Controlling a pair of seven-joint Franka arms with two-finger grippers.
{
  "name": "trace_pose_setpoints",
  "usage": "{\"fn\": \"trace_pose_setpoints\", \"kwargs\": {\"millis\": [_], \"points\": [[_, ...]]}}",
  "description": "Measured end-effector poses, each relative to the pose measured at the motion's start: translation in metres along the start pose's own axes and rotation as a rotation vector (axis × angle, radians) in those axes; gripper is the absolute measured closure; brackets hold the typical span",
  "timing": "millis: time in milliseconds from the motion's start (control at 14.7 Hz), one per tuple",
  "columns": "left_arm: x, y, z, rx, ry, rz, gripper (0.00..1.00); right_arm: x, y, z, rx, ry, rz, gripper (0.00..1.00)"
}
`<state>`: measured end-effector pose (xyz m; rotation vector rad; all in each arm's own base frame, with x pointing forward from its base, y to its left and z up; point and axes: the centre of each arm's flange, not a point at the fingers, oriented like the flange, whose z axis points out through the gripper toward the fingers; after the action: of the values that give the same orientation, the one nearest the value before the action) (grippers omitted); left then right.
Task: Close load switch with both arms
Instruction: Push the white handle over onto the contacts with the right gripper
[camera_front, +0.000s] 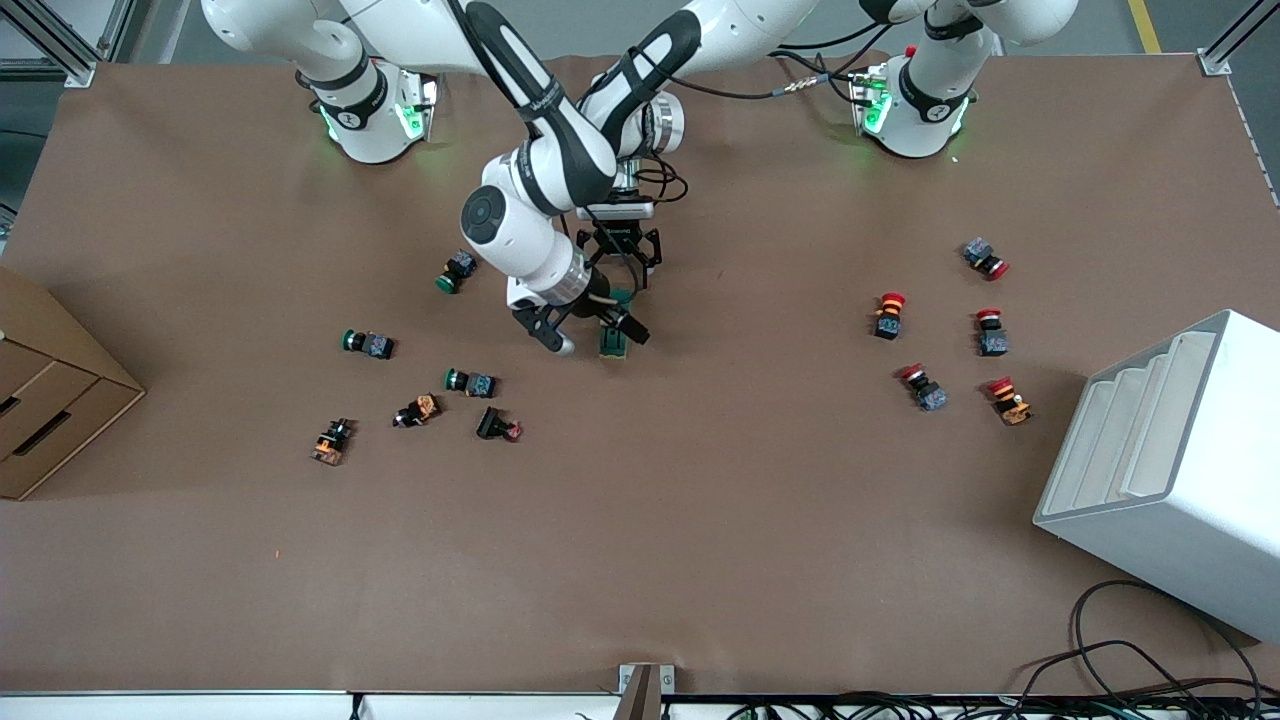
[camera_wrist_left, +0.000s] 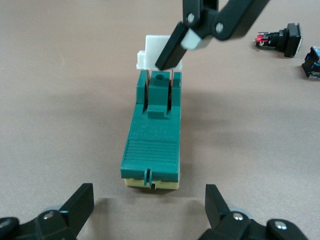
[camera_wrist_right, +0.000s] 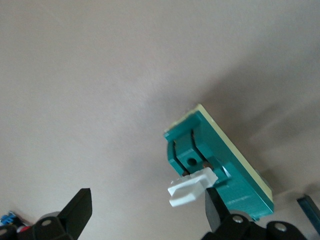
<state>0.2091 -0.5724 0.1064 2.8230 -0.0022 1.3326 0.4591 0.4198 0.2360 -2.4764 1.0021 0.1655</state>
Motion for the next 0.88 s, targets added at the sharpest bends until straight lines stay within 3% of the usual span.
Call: {"fn": "trace_pose_setpoints", "kwargs": {"millis": [885], "points": [[-0.003, -0.002, 0.002, 0.001, 0.0, 0.007, 0.01, 0.011, -0.016, 0.015, 0.016, 0.009, 0.002, 0.0]]}}
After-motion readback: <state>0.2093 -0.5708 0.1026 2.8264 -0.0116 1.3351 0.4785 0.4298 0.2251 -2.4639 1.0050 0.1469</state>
